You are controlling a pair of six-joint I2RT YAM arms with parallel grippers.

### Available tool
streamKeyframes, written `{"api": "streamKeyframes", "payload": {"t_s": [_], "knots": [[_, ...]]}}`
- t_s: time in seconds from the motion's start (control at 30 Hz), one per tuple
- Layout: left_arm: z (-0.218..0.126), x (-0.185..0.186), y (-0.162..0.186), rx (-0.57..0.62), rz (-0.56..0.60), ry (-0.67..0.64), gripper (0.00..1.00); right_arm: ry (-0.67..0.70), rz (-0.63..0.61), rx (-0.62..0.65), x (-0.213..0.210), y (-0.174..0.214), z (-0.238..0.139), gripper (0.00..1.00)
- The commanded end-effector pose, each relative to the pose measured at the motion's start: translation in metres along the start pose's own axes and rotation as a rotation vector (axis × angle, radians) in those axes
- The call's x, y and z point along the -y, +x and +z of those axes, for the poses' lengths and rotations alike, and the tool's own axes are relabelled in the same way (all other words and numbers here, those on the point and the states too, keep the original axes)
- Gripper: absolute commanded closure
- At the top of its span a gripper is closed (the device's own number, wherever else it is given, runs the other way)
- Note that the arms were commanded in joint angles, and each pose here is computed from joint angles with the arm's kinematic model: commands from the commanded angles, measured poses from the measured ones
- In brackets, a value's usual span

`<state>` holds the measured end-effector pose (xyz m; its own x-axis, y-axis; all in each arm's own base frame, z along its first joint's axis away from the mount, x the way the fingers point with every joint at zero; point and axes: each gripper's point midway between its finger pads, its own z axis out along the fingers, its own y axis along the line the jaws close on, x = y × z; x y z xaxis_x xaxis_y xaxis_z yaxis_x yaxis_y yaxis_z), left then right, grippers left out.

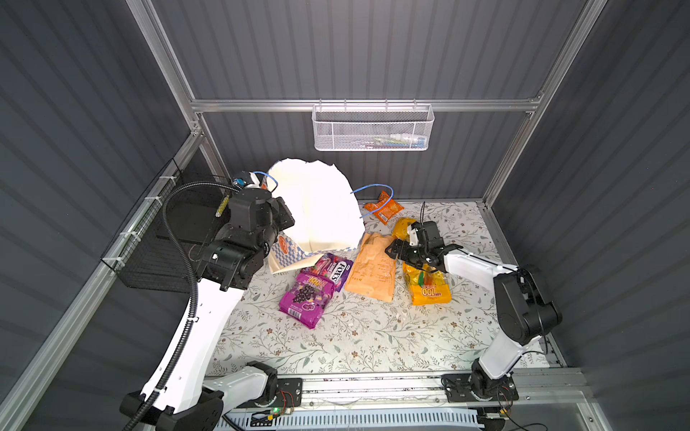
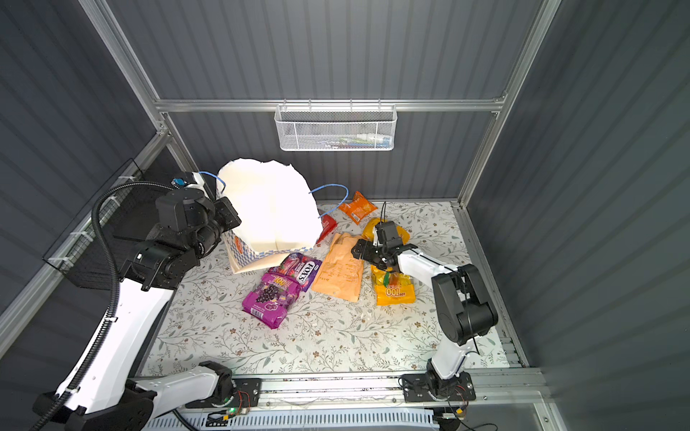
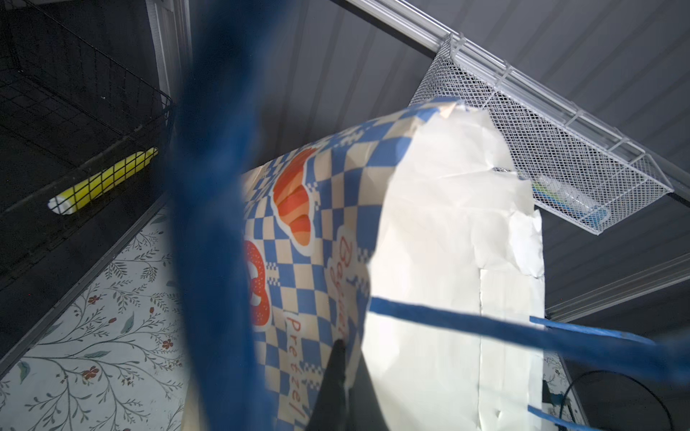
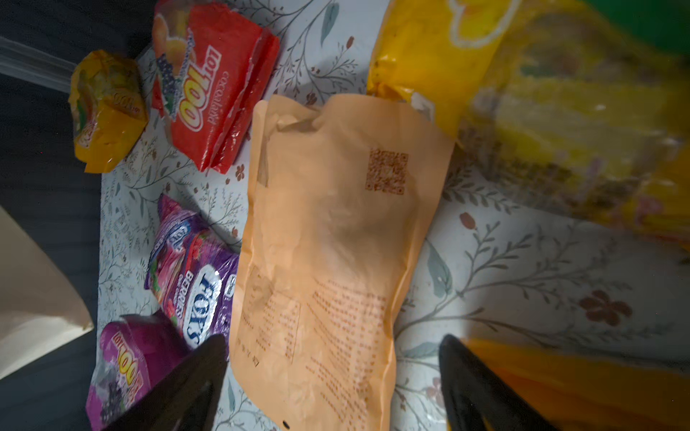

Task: Place the snacks into the paper bag
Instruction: 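Pull the bag upright with the left gripper while the right grasps the tan pouch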

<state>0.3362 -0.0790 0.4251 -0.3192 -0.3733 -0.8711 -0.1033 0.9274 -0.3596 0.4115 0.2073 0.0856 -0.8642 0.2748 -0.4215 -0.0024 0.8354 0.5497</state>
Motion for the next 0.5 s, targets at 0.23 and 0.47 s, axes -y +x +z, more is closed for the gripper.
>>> {"api": "streamKeyframes", "payload": {"t_s": [0.23, 0.47], "knots": [[-0.005, -0.003, -0.003, 0.030, 0.016, 0.000, 1.00, 0.169, 0.076, -0.066, 0.038, 0.014, 0.032, 0.18], [-0.001, -0.002, 0.000, 0.024, 0.015, 0.006, 1.00, 0.082, 0.040, -0.110, 0.007, 0.019, 0.052, 0.25]]}}
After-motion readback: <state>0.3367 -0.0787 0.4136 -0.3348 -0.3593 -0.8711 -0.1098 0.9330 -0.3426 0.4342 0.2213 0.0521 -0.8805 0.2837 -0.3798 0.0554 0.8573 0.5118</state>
